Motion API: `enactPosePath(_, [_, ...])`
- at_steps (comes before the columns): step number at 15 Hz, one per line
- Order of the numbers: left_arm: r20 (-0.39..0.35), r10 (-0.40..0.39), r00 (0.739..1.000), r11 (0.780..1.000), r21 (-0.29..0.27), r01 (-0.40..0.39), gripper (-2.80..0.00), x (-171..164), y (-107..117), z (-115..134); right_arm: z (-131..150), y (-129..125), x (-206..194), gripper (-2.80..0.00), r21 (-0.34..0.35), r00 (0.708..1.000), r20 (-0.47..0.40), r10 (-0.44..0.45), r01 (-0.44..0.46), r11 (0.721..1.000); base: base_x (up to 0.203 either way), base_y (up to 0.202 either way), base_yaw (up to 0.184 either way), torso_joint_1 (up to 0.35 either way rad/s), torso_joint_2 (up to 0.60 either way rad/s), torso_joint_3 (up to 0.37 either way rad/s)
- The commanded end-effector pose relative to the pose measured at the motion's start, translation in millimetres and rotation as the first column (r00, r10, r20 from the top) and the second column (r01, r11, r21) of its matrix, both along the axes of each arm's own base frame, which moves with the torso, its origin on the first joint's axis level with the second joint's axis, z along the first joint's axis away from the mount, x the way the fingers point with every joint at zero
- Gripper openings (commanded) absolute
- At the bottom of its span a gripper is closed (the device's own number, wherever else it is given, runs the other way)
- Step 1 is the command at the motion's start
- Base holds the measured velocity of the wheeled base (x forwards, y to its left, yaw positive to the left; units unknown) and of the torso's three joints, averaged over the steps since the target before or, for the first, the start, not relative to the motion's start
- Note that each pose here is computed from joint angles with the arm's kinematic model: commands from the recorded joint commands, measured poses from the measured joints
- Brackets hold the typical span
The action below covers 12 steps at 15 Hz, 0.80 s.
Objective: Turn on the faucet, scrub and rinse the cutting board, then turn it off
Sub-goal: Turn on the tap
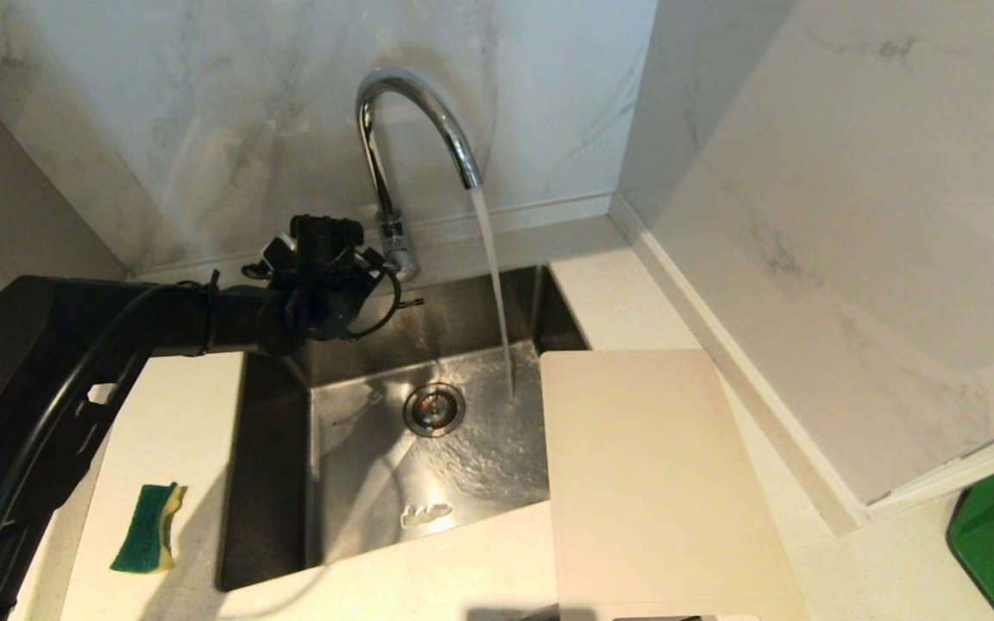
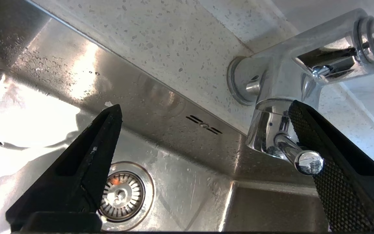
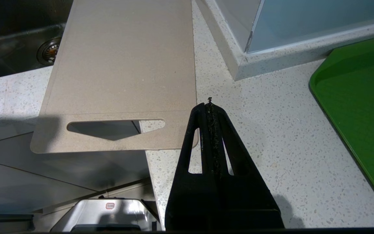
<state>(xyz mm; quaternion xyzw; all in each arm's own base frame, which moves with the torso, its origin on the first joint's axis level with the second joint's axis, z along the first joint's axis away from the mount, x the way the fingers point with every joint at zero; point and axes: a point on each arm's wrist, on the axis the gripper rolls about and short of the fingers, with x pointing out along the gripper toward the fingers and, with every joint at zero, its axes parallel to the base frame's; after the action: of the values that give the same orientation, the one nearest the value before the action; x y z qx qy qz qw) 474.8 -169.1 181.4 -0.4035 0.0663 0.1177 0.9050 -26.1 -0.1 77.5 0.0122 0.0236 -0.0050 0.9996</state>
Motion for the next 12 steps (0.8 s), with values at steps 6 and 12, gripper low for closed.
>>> enactPosePath(6, [-0.014,-0.048,0.999,0.999,-0.015,0.047,0.00,-1.9,-0.9,2.2,0.0,0.0,0.0,-2.80,0.000,1.000,0.000,0.000,0.000,1.000,0.000,0.000,0.000,0.000,0.00,0.000])
enactPosePath(12, [0.047,-0.078,0.996,0.996,-0.031,0.079,0.00,-18.1,-9.8,32.8,0.0,0.0,0.0,-2.80,0.000,1.000,0.000,0.000,0.000,1.000,0.000,0.000,0.000,0.000,0.00,0.000])
